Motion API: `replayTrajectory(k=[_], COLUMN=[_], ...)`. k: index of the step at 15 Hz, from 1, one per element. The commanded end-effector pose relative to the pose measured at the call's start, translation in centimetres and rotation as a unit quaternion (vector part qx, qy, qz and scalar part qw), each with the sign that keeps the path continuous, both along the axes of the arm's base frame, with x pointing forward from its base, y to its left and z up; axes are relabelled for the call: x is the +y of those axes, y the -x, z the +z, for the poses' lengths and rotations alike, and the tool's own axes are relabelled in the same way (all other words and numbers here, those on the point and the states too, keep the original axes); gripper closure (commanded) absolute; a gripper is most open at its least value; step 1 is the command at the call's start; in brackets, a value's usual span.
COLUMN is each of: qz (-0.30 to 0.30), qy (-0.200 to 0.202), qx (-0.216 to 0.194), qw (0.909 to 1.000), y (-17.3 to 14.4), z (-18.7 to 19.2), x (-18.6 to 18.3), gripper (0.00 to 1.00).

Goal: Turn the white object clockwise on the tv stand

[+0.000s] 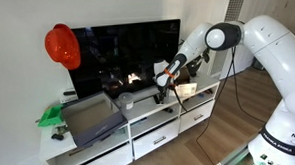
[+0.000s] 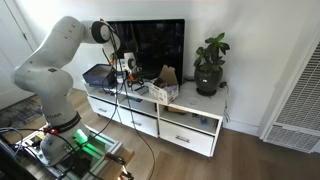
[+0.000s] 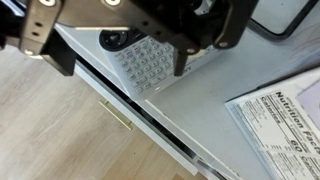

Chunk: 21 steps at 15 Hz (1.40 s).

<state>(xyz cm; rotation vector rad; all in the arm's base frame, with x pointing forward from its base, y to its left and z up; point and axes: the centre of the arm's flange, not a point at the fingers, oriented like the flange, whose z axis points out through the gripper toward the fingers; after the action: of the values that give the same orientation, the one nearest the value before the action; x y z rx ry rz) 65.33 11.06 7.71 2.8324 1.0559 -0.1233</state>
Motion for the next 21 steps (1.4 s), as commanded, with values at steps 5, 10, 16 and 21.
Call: replayTrajectory(k=[5,10,16,21], qz=[0.07,-0.007,-0.107,-0.165], qy=[0.043,0.104,0.149,0.157], qx=[0.097,0.069,0.028,0.029], qw=[0.9919,0.9922,0.9827,0.9732], y=[1.2,1.4,0.6,-0.6], z=[-1.7,-3.1,-6.5,-7.4], x=[-1.2,0.5,3.0,1.8], gripper=[0.0,0.0,0.0,0.0])
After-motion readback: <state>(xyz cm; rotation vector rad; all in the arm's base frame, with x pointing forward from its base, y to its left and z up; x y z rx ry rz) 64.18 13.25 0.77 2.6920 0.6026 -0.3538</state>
